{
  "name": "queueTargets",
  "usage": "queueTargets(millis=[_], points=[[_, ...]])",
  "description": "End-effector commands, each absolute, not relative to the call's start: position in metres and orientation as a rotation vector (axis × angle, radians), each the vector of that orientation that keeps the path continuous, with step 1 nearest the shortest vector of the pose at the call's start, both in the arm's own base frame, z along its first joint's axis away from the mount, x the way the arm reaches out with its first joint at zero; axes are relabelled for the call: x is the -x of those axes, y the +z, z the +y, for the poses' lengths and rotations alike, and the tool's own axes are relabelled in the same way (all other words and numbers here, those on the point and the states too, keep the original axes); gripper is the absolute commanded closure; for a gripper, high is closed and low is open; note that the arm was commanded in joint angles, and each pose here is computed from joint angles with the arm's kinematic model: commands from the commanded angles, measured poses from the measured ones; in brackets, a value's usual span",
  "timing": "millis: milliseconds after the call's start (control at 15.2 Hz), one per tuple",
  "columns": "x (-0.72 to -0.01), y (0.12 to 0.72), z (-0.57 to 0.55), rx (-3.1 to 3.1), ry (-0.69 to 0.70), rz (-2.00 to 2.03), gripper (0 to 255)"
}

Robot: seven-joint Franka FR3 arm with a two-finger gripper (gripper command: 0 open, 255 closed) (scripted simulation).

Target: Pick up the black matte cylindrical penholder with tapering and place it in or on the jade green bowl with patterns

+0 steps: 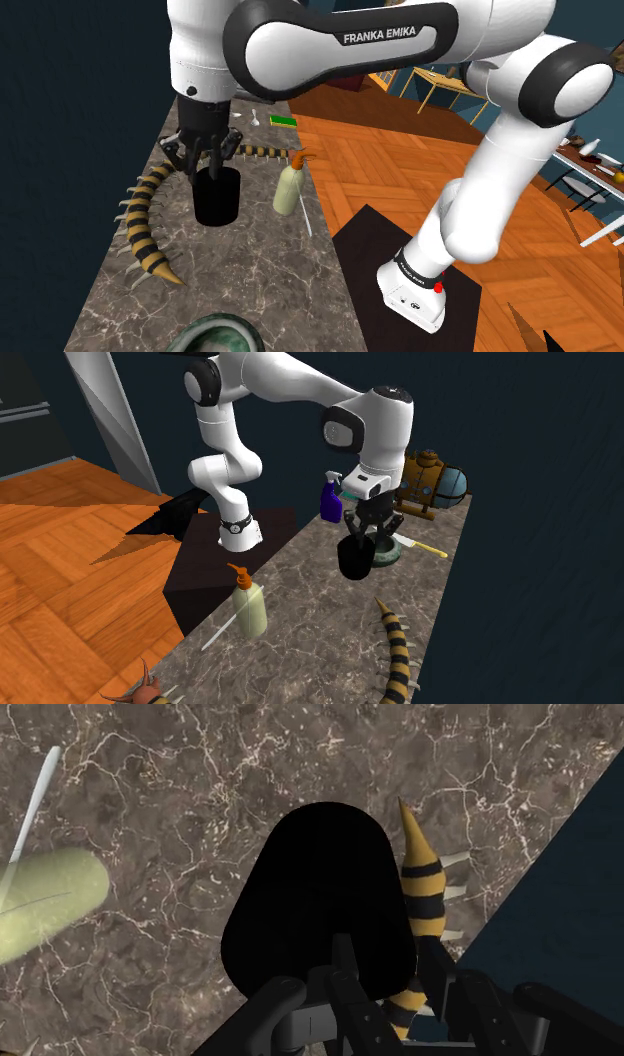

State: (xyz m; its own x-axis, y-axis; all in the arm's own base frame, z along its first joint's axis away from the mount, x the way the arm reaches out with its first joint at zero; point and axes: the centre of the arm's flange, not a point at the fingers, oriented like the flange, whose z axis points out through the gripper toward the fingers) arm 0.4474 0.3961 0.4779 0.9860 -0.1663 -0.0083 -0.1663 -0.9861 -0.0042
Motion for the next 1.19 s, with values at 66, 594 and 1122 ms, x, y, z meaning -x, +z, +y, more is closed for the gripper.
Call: queueTargets(millis=[66,594,1122], points=[[-0.414,0.482,0.419,3.125,0.011,0.264,255],[-0.327,0.497,0.477,3.125,0.011,0.264,255],[-0.239,0.511,0.534,3.125,0.011,0.264,255]])
